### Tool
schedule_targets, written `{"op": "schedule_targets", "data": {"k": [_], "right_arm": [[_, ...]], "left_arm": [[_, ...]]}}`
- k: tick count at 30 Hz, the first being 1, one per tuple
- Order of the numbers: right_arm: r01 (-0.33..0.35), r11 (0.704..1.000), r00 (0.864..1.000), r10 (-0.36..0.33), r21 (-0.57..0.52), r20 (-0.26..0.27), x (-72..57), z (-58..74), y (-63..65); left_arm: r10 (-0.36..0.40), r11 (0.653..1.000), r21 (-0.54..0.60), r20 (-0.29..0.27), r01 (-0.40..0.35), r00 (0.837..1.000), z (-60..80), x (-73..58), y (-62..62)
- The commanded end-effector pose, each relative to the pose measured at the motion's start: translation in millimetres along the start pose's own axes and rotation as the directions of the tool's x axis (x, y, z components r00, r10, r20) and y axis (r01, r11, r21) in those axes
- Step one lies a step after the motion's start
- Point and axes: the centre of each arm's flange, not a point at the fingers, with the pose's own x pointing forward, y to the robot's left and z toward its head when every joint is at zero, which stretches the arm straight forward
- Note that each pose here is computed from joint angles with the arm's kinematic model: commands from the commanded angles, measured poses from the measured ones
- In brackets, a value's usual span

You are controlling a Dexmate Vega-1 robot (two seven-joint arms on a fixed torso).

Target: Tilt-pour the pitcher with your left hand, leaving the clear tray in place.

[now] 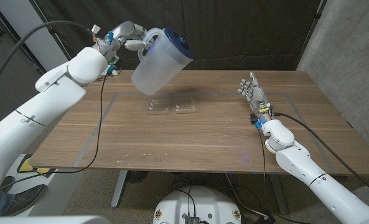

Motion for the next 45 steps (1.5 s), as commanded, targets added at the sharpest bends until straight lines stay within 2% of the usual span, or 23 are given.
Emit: {"op": "schedule_targets", "data": {"k": [1, 5, 9, 12, 18, 26, 32, 37, 41, 45], "right_arm": [[-0.014, 1.000, 1.000, 0.014, 0.023, -0.009, 4.4, 1.1, -7.3], [-0.019, 1.000, 1.000, 0.019, 0.006, -0.001, 5.6, 6.1, -6.3], [-0.022, 0.999, 1.000, 0.021, -0.032, -0.004, 7.5, 9.7, -4.7], [-0.030, 0.999, 1.000, 0.030, -0.018, -0.004, 9.3, 7.8, -2.7], [-0.048, 0.999, 0.999, 0.048, -0.020, -0.004, 10.8, 6.3, 2.9], [-0.046, 0.998, 0.999, 0.046, -0.041, 0.004, 8.8, 12.4, 3.9], [-0.037, 0.998, 0.999, 0.037, -0.055, 0.006, 6.0, 16.1, 3.5], [-0.035, 0.998, 0.999, 0.035, -0.057, 0.004, 5.7, 15.6, 3.7], [-0.046, 0.997, 0.999, 0.046, -0.057, 0.001, 9.3, 14.6, 5.5], [-0.059, 0.996, 0.998, 0.060, -0.062, 0.003, 14.3, 15.8, 8.8]], "left_arm": [[0.086, 0.989, -0.117, -0.010, -0.086, 0.996, -7.4, -20.4, -31.1], [0.156, 0.980, -0.118, -0.029, -0.158, 0.987, -5.9, -30.7, -39.3], [0.184, 0.959, -0.210, -0.041, -0.189, 0.982, -12.7, -37.1, -48.8], [0.184, 0.940, -0.282, -0.052, -0.192, 0.981, -17.6, -38.1, -55.9], [0.161, 0.913, -0.374, -0.042, -0.165, 0.986, -20.3, -39.3, -68.5], [0.140, 0.882, -0.451, -0.023, -0.136, 0.990, -21.5, -39.8, -89.4], [0.136, 0.871, -0.478, 0.001, -0.119, 0.991, -17.2, -46.6, -93.4], [0.119, 0.867, -0.490, 0.017, -0.095, 0.993, -15.1, -57.3, -97.5], [0.072, 0.867, -0.495, 0.022, -0.051, 0.997, -17.7, -60.5, -101.6], [0.023, 0.849, -0.529, 0.030, -0.004, 0.999, -23.5, -63.0, -106.4]]}}
